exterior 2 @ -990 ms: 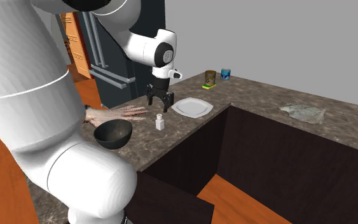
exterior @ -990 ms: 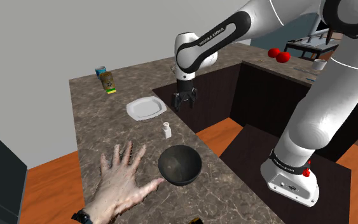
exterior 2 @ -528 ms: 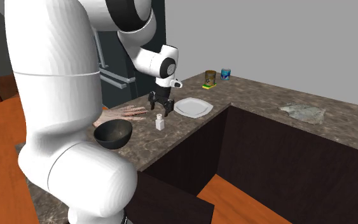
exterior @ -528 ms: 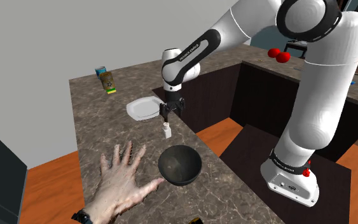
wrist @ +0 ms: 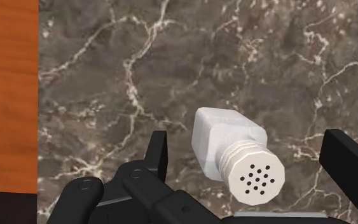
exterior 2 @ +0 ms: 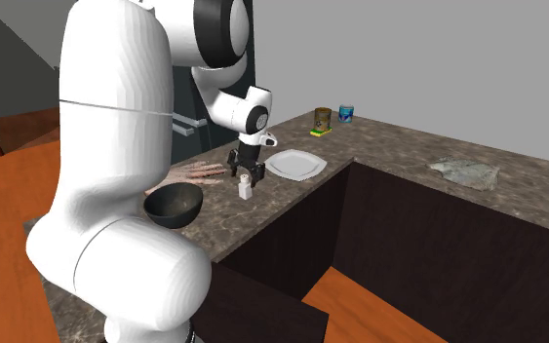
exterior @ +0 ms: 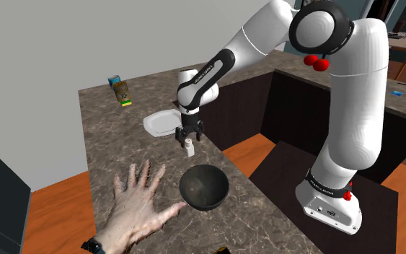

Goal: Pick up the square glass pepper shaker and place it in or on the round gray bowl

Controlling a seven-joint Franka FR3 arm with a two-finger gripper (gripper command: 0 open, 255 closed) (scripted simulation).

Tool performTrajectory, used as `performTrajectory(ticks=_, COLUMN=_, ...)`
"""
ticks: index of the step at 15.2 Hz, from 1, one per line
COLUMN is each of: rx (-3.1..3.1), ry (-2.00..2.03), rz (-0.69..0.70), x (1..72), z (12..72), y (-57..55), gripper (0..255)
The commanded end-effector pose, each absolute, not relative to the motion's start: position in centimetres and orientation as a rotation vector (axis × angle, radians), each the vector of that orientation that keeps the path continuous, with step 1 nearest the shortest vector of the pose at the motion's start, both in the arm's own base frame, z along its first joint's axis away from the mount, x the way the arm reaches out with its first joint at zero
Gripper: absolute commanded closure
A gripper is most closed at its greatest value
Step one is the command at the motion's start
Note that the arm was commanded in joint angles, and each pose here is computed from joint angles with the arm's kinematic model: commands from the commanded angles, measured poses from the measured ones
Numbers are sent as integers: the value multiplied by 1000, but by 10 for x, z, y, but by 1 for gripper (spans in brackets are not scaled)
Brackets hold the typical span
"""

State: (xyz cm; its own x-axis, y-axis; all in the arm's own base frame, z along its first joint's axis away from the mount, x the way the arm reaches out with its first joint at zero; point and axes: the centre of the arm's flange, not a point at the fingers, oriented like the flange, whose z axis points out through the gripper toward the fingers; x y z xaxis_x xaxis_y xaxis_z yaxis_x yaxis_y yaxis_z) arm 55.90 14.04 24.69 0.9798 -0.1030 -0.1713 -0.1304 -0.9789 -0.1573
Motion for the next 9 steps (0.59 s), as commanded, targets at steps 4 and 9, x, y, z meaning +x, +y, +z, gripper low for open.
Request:
performTrajectory(ticks=4, rx=-2958, ry=176, rz=242, x=557, z=229, y=144, gripper=0)
performTrajectory(ticks=9, rx=-2958, ry=176, rz=242, x=557, z=229, y=144, gripper=0)
